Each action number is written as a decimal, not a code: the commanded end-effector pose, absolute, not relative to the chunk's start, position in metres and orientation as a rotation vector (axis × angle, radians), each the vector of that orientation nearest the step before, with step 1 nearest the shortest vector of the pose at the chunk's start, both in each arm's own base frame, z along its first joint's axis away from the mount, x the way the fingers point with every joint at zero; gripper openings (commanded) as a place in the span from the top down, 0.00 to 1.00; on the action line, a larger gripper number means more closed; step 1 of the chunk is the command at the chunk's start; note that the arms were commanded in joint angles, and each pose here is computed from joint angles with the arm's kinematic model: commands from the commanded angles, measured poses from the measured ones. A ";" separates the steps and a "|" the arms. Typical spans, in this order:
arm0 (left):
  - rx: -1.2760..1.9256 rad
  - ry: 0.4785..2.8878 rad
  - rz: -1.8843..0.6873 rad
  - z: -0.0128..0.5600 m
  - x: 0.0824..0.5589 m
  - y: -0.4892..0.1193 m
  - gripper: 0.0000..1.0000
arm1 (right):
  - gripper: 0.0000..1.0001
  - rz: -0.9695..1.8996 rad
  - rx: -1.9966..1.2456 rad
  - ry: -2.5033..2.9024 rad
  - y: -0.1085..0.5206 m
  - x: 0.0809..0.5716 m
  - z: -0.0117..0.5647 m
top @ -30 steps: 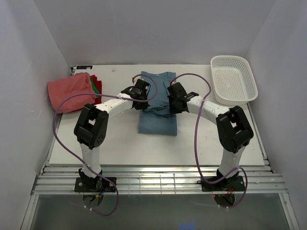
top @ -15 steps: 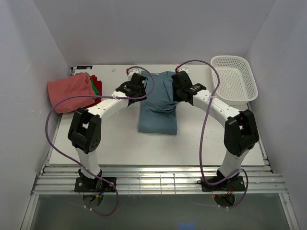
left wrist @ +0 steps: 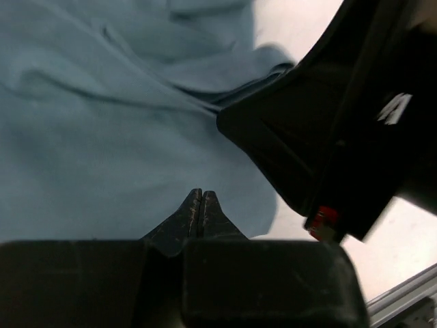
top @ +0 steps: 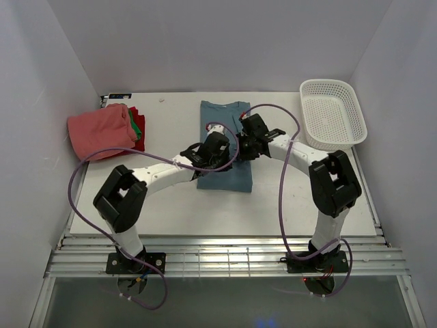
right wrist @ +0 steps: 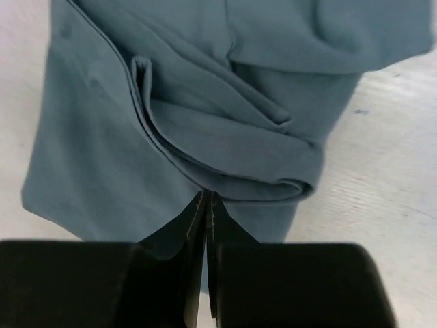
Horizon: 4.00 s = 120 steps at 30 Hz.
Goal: Fold and stack the t-shirts
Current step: Fold the tshirt
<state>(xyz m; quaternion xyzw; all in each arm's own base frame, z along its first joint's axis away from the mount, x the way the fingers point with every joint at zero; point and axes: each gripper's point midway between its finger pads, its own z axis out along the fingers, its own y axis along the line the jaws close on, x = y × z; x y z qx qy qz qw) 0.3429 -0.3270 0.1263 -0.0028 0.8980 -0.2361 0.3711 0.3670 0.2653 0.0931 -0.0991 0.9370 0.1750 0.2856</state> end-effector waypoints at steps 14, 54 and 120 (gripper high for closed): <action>0.036 2.481 -0.612 0.047 0.319 -0.331 1.00 | 0.92 0.654 -0.268 2.548 0.296 0.364 0.084; 0.047 2.604 -0.633 0.010 0.240 -0.307 1.00 | 0.92 0.348 -0.301 2.596 0.286 0.377 0.057; -0.095 2.507 -0.288 0.021 0.200 -0.212 0.40 | 0.36 0.548 -0.125 2.622 0.232 0.176 0.039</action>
